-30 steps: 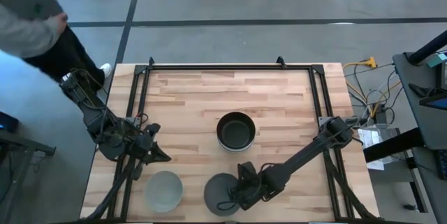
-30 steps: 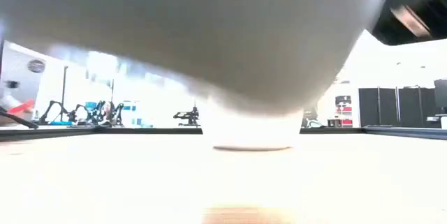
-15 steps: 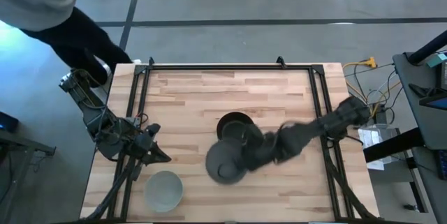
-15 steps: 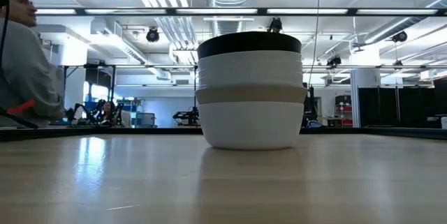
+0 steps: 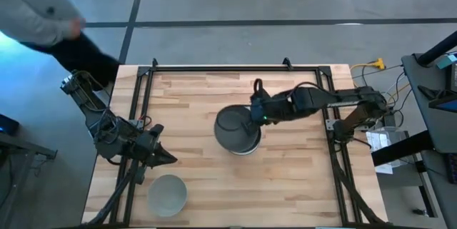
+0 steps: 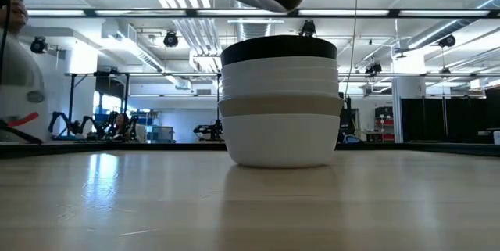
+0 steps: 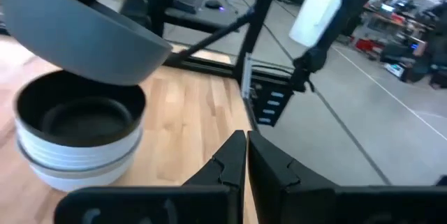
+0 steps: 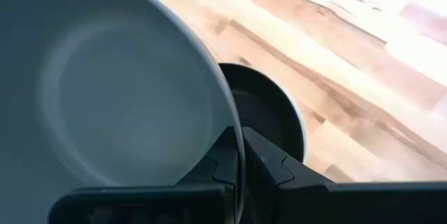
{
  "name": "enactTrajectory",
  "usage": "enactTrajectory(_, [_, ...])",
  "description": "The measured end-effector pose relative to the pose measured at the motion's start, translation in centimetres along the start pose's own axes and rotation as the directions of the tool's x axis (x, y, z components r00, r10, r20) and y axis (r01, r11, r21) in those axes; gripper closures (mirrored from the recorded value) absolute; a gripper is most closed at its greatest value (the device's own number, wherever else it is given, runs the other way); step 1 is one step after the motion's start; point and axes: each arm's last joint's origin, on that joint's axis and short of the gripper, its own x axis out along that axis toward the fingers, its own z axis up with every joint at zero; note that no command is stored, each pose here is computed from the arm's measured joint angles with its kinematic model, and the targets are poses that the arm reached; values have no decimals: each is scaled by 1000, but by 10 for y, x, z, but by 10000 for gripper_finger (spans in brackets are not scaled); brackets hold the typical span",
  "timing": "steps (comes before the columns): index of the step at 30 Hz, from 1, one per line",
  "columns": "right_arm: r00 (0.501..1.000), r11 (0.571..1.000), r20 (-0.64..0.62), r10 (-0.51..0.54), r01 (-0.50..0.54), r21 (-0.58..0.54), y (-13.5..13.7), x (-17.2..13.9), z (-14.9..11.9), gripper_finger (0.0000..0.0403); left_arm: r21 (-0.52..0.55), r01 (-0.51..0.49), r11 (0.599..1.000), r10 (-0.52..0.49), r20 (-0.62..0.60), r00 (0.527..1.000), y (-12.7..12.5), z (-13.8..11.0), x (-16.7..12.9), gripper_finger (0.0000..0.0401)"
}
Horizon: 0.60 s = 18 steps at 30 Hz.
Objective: Nest bowls inside each other
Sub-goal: Stack the dark gray bowl on top of the black bowl
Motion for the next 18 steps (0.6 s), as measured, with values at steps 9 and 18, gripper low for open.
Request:
enactTrajectory(9, [1000, 999, -29, -9, 8, -53, -8, 10, 10, 394, -20, -32, 999, 32, 45, 998, -2, 2, 4, 401])
enactTrajectory(18, [990, 997, -135, -52, 44, -61, -28, 30, 24, 394, 4, -50, 999, 50, 18, 999, -10, -8, 21, 401])
